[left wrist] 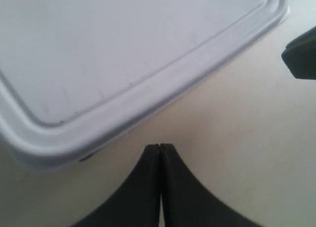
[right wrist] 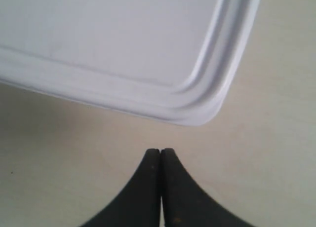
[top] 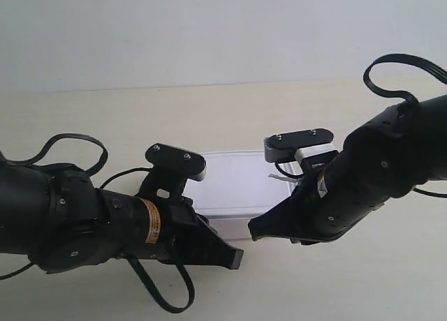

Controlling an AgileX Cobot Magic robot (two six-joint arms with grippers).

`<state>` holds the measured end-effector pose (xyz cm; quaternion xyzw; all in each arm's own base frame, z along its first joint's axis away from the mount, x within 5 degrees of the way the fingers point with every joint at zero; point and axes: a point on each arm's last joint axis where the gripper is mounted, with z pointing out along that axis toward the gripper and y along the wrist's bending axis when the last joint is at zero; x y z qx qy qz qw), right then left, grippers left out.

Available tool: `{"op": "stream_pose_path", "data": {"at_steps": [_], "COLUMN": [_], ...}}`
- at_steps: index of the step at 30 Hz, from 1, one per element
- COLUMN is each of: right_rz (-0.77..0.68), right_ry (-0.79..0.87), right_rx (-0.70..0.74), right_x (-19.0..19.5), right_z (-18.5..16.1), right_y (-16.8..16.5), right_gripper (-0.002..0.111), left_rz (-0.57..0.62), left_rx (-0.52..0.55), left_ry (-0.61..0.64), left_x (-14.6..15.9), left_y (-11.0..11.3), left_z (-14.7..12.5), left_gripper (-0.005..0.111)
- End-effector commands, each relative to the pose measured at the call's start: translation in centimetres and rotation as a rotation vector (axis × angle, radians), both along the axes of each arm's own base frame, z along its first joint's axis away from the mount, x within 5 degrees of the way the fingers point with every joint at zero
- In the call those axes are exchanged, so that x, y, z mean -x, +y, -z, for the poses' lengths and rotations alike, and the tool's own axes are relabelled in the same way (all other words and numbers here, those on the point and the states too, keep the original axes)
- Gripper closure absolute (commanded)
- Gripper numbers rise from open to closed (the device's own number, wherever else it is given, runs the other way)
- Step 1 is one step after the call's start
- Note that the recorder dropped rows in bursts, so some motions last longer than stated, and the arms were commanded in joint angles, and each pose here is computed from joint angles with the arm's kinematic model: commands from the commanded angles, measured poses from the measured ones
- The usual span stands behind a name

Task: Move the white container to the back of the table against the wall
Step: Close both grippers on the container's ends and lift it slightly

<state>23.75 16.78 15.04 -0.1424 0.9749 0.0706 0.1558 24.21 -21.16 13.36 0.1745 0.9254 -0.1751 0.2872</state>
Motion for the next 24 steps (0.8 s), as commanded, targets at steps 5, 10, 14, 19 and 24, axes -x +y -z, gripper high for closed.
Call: {"op": "stream_pose_path", "data": {"at_steps": [5, 10, 14, 19, 24], "right_rz": [-0.022, -0.03, -0.017, 0.014, 0.012], "right_ry": [-0.017, -0.055, -0.076, -0.093, -0.134], "right_rx": [0.002, -0.018, -0.021, -0.016, -0.022], "right_x": [-1.2, -2.7, -4.2, -6.1, -8.2], "right_z": [1.6, 1.6, 1.3, 1.3, 1.1], "right_y": [0.6, 1.6, 1.7, 0.6, 0.2], "right_gripper": [0.108, 0.108, 0.108, 0.108, 0.108], "left_rz": [-0.102, -0.108, -0.116, -0.121, -0.122], "left_rx": [0.002, -0.026, -0.021, -0.03, -0.035], "left_ry": [0.027, 0.037, 0.026, 0.013, -0.022], "left_x": [-3.0, -4.1, -5.2, -6.6, -8.6], "left_y": [0.3, 0.2, 0.0, 0.1, 0.2], "left_z": [0.5, 1.3, 1.6, 2.0, 1.8], "left_gripper": [0.107, 0.107, 0.107, 0.107, 0.107]}}
